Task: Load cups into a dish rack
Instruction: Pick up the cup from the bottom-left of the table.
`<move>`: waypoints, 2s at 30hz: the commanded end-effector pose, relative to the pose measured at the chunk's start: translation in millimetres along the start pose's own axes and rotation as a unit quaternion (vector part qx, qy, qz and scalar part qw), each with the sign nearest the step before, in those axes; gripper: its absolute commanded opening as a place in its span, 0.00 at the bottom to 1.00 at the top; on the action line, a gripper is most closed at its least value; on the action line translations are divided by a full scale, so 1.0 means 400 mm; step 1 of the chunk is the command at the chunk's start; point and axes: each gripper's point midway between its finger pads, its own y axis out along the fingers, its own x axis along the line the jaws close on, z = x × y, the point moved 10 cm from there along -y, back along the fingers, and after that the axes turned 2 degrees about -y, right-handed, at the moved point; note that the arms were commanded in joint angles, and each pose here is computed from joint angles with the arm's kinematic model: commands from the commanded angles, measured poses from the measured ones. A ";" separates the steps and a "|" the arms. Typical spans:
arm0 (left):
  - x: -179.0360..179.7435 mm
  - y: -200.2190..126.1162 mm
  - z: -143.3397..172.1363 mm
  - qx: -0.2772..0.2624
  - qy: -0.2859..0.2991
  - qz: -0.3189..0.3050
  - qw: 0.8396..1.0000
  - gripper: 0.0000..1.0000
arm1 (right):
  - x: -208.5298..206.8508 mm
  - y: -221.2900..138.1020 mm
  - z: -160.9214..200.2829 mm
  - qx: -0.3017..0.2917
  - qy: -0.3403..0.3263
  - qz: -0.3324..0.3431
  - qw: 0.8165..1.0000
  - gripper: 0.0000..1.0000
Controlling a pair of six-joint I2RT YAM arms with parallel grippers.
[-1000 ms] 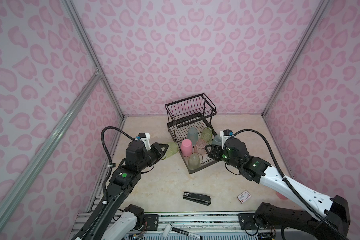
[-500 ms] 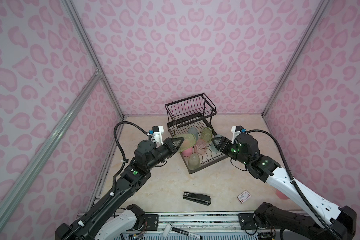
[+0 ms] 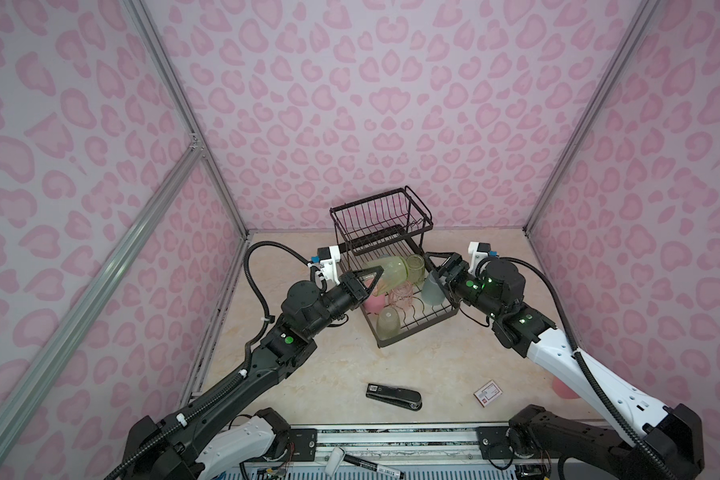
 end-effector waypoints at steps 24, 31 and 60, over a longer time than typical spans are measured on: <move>-0.041 0.136 -0.014 -0.032 -0.015 0.089 0.995 0.03 | 0.056 0.076 -0.014 -0.020 0.042 -0.099 0.994 0.87; -0.044 0.159 -0.020 -0.034 -0.009 0.092 0.995 0.03 | 0.058 0.090 -0.015 -0.025 0.046 -0.107 0.993 0.85; -0.015 0.211 -0.013 -0.022 -0.019 0.088 0.996 0.03 | 0.045 0.125 -0.018 -0.024 0.045 -0.104 0.993 0.72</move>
